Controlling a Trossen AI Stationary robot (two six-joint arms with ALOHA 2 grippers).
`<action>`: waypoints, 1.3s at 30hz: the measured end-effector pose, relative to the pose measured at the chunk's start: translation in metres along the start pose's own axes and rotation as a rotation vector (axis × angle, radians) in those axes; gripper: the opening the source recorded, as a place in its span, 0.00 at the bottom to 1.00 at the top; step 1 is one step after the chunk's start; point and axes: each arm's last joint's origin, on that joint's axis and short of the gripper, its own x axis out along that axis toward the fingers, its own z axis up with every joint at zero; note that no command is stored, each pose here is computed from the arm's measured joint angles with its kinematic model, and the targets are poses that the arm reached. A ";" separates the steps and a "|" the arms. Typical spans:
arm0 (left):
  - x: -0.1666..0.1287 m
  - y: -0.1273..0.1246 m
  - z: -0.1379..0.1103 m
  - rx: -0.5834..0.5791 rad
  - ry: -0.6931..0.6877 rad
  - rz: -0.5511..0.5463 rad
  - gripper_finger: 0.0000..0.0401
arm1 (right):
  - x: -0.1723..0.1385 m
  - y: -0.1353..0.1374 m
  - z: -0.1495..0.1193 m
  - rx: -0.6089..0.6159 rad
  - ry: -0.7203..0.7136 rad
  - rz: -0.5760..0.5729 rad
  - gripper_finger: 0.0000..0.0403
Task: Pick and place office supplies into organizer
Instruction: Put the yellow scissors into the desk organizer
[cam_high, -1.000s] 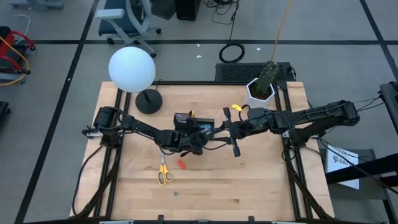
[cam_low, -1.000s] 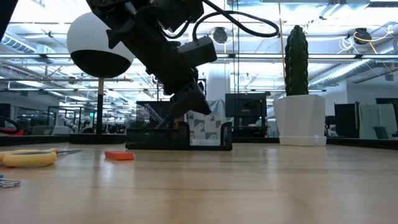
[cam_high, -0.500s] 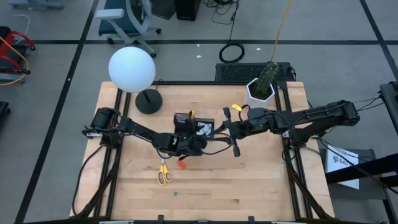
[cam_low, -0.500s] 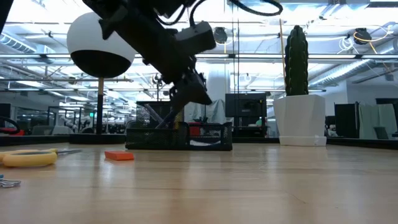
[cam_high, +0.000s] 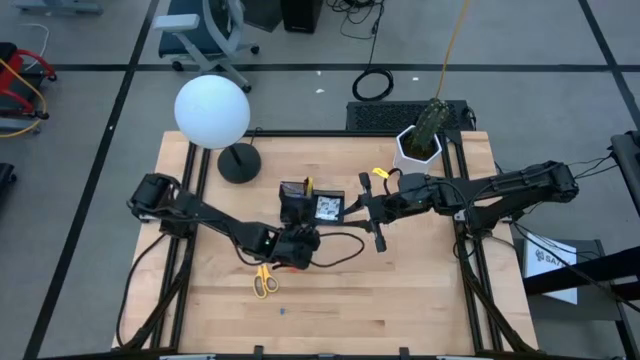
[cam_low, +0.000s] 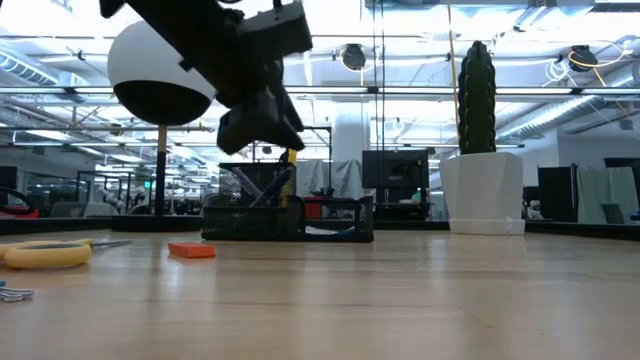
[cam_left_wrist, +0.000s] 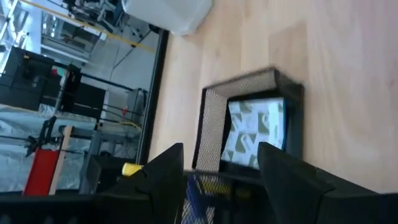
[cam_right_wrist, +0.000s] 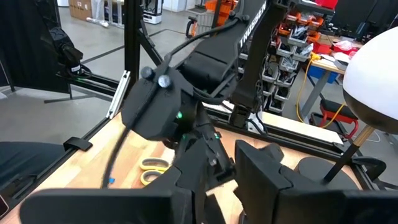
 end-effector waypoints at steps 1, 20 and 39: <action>-0.002 0.000 0.000 -0.007 -0.001 -0.002 0.53 | 0.000 0.000 0.000 0.000 0.000 0.000 0.19; -0.072 0.052 -0.012 -0.209 -0.013 -0.006 0.53 | 0.000 0.000 0.000 -0.001 -0.003 -0.002 0.19; -0.115 0.060 -0.028 -0.407 0.051 -0.496 0.53 | 0.000 0.000 0.000 0.000 -0.002 -0.002 0.19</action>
